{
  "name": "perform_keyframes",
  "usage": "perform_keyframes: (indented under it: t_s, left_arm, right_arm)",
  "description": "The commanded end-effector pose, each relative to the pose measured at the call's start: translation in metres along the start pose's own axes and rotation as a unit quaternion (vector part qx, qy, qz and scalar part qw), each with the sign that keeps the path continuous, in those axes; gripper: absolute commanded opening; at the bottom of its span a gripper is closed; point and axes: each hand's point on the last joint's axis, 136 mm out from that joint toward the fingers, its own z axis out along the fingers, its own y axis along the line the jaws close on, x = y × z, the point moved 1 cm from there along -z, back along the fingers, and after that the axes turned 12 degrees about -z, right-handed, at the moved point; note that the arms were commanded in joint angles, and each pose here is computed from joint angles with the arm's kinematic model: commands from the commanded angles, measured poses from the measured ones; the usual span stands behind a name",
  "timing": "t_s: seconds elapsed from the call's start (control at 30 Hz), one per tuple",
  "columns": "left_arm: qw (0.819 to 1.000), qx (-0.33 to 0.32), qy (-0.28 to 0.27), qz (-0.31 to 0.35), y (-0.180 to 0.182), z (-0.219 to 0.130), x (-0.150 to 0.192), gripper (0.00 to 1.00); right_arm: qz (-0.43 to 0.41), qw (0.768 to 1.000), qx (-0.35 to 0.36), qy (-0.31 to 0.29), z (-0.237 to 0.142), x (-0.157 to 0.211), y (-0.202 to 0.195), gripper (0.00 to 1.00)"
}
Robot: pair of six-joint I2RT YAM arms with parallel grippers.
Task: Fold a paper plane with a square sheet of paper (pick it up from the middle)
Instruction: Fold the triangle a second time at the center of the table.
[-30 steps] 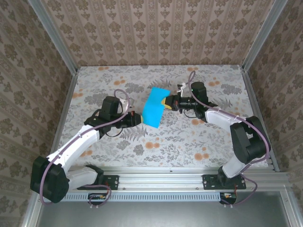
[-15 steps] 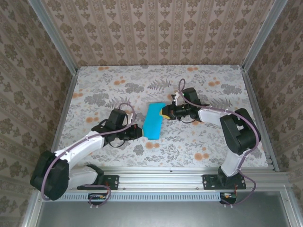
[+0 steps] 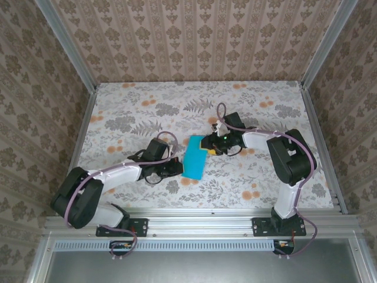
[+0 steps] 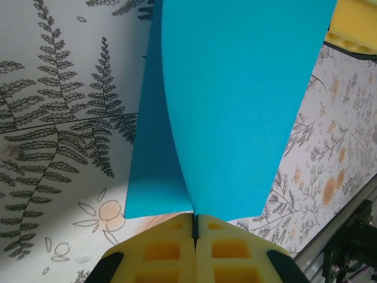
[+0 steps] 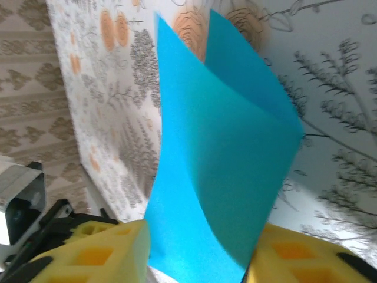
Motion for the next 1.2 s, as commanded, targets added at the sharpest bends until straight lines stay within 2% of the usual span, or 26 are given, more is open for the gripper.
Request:
perform_keyframes:
  t_s: [0.0,0.27,0.4,0.53,0.83,1.17]
  left_arm:
    - [1.000,0.014,-0.016,-0.008,-0.015,0.005,-0.010,0.00]
    - [1.000,-0.001,-0.024,-0.011,-0.014,0.010,-0.008,0.00]
    - [1.000,-0.008,-0.024,-0.009,-0.015,0.013,-0.004,0.00]
    - [1.000,-0.009,-0.021,-0.009,-0.017,0.018,0.000,0.00]
    - [1.000,0.002,-0.017,-0.008,-0.026,0.029,0.007,0.00]
    - [1.000,0.012,-0.007,-0.007,-0.037,0.038,0.007,0.00]
  right_arm:
    - [-0.028,0.997,0.073,0.006,-0.017,0.001,-0.013,0.49]
    - [-0.051,0.981,0.188,0.005,-0.062,0.005,-0.042,0.58]
    - [-0.054,0.981,0.184,-0.015,-0.072,0.003,-0.032,0.57]
    - [-0.056,0.989,0.139,-0.005,-0.052,0.012,-0.011,0.53]
    - [-0.055,0.987,0.151,0.021,-0.015,0.012,-0.026,0.35]
    - [-0.070,0.981,0.171,0.056,0.006,0.008,-0.042,0.29]
